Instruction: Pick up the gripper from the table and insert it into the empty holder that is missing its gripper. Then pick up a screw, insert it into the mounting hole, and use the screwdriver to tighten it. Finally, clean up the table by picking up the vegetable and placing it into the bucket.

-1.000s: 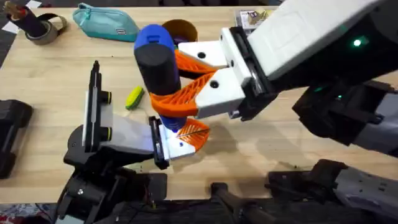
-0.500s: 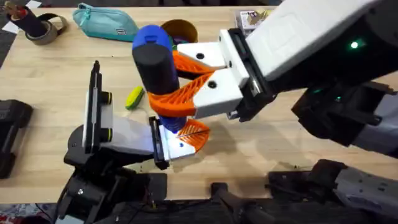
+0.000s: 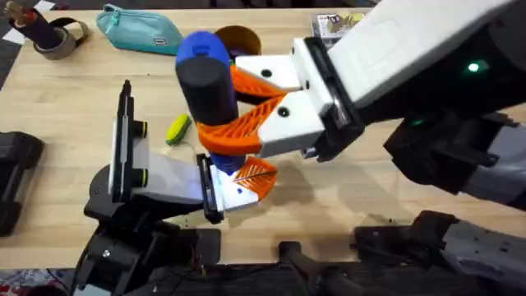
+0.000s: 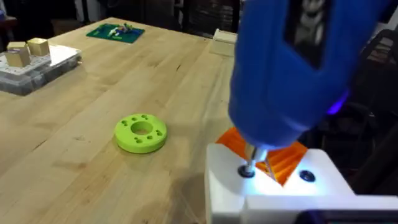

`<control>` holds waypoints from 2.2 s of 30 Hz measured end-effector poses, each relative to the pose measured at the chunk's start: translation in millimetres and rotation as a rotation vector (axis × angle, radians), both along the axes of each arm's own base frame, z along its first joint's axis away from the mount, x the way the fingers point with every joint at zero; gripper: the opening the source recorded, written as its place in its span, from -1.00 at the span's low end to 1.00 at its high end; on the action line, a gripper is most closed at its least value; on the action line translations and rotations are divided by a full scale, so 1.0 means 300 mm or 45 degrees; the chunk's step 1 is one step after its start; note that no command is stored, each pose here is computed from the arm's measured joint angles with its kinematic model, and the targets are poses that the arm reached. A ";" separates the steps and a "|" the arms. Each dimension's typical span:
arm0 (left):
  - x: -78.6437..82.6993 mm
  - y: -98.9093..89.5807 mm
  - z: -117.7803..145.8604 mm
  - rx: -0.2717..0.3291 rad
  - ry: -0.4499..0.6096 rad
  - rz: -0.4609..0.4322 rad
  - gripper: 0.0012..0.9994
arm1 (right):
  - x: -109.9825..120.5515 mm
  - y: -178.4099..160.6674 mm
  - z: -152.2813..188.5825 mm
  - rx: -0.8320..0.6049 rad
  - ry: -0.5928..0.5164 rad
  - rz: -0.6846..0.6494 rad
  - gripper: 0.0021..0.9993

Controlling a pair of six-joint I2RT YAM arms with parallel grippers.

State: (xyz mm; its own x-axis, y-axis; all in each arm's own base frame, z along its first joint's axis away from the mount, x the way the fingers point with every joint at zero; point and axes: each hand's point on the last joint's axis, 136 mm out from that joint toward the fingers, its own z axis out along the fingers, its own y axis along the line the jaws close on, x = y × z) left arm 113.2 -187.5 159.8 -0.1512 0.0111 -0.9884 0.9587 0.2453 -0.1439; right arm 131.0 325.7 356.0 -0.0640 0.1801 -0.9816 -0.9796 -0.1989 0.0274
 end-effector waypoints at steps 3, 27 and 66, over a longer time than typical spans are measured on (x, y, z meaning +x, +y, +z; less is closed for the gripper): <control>0.000 0.000 0.000 0.000 0.002 0.000 -0.98 | 0.005 -0.003 0.024 0.024 0.011 -0.008 -0.93; 0.000 0.000 0.000 -0.001 0.004 0.000 -0.98 | 0.107 -0.024 0.282 -0.111 -0.052 -0.112 -0.93; 0.000 0.000 0.000 -0.001 0.003 0.001 -0.98 | 0.177 -0.059 0.073 -0.366 -0.180 -0.204 -0.93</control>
